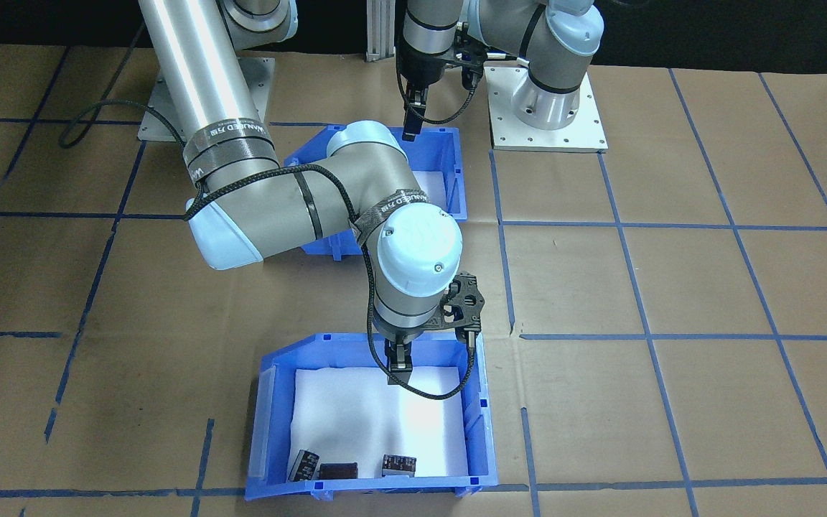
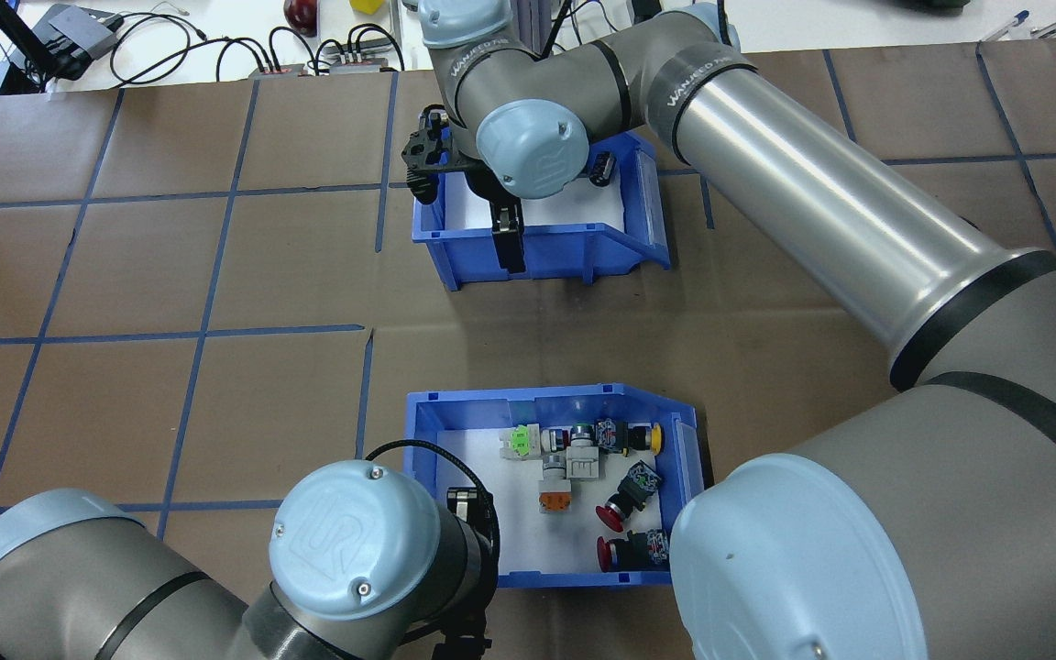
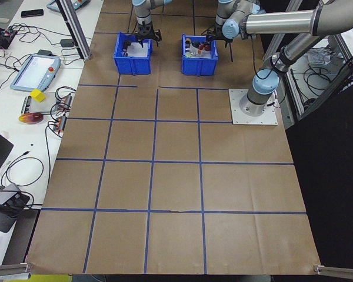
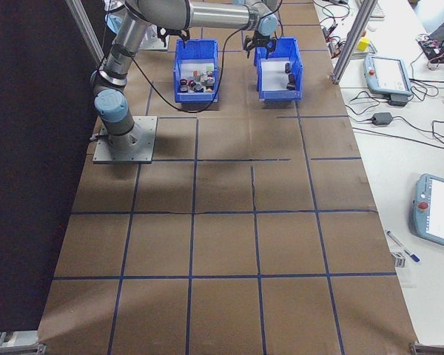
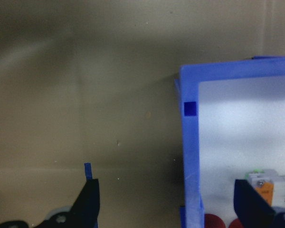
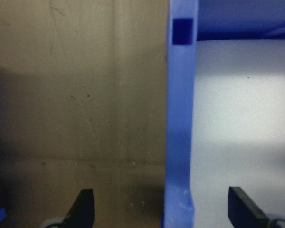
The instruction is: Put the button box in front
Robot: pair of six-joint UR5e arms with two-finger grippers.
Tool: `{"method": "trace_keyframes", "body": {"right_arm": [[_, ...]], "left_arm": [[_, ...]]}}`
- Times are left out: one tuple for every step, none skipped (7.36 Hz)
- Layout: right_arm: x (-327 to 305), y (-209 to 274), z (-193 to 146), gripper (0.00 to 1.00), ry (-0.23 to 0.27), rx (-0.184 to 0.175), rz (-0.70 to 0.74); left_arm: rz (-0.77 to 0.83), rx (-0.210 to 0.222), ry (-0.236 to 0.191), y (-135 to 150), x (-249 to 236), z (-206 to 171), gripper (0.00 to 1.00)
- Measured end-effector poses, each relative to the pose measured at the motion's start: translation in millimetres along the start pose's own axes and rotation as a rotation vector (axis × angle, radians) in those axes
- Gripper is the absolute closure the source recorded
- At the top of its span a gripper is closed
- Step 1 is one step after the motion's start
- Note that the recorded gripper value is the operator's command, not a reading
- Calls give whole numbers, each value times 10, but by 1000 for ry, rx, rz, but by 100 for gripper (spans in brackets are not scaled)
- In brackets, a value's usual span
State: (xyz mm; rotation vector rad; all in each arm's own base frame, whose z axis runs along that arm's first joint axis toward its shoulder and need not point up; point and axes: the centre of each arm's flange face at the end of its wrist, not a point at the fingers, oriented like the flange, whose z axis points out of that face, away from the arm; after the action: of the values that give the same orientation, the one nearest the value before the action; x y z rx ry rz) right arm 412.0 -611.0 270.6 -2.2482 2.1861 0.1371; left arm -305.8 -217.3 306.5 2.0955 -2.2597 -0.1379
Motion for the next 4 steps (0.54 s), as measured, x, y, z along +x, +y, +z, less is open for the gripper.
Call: {"method": "trace_keyframes", "body": {"right_arm": [[-2, 7, 26, 71, 11, 2, 2], [-2, 12, 19, 85, 20, 1, 2], [-9, 7, -10, 90, 28, 2, 3], [-13, 4, -54, 90, 36, 4, 4]], "left_arm": [[7, -3, 14, 85, 39, 91, 2], [4, 0, 12, 161, 31, 186, 5], [0, 11, -3, 198, 14, 293, 11], [-4, 29, -28, 198, -10, 427, 26]]}}
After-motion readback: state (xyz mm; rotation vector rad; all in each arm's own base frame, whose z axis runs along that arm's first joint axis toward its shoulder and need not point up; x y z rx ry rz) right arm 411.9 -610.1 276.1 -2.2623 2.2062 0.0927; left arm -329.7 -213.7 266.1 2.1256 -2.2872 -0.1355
